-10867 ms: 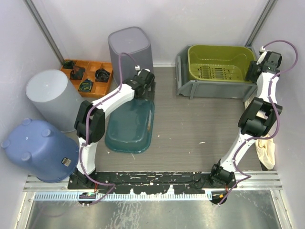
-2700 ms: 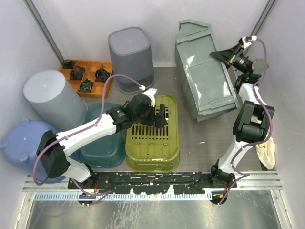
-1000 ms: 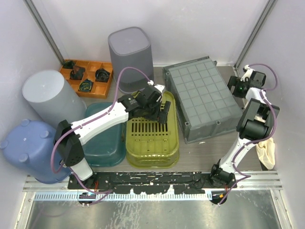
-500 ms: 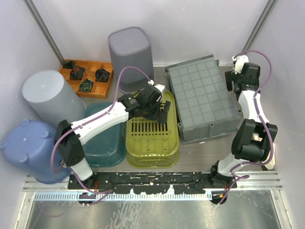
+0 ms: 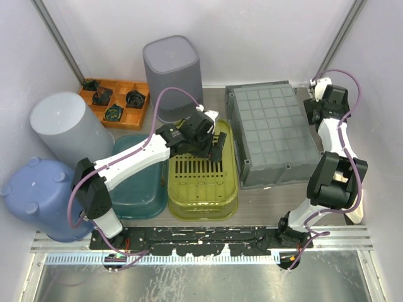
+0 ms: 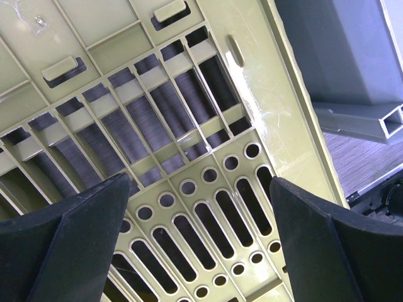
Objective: Turn the large container upside down
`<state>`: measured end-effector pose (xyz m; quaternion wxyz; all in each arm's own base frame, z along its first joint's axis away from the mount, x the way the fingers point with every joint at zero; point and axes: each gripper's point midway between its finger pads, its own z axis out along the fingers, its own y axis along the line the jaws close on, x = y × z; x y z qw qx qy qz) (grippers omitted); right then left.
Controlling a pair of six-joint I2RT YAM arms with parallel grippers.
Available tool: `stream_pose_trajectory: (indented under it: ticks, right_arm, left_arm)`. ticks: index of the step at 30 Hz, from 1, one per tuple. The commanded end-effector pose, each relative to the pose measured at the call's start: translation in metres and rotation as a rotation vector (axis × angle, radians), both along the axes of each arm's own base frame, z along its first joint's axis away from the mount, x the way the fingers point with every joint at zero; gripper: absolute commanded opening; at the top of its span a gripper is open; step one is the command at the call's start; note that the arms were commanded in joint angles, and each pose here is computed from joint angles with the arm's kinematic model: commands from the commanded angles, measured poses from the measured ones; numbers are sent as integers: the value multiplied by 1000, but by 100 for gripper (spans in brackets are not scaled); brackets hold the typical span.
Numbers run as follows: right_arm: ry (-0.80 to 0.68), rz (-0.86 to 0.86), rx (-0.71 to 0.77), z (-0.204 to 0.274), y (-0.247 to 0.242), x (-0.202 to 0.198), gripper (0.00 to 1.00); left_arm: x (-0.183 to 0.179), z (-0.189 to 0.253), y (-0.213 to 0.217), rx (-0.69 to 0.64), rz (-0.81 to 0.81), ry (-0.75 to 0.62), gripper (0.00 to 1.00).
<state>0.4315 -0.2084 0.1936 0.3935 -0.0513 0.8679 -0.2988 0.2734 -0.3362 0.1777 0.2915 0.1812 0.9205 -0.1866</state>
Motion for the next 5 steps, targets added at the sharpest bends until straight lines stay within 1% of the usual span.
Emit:
stream_pose_trajectory:
  ticks: [1, 5]
  right_arm:
    - [-142, -6, -63, 61, -16, 1, 100]
    - [-184, 28, -24, 68, -5, 2, 100]
  left_arm:
    - [-2, -36, 51, 208, 71, 68, 98]
    - [-1, -36, 50, 201, 72, 69, 98]
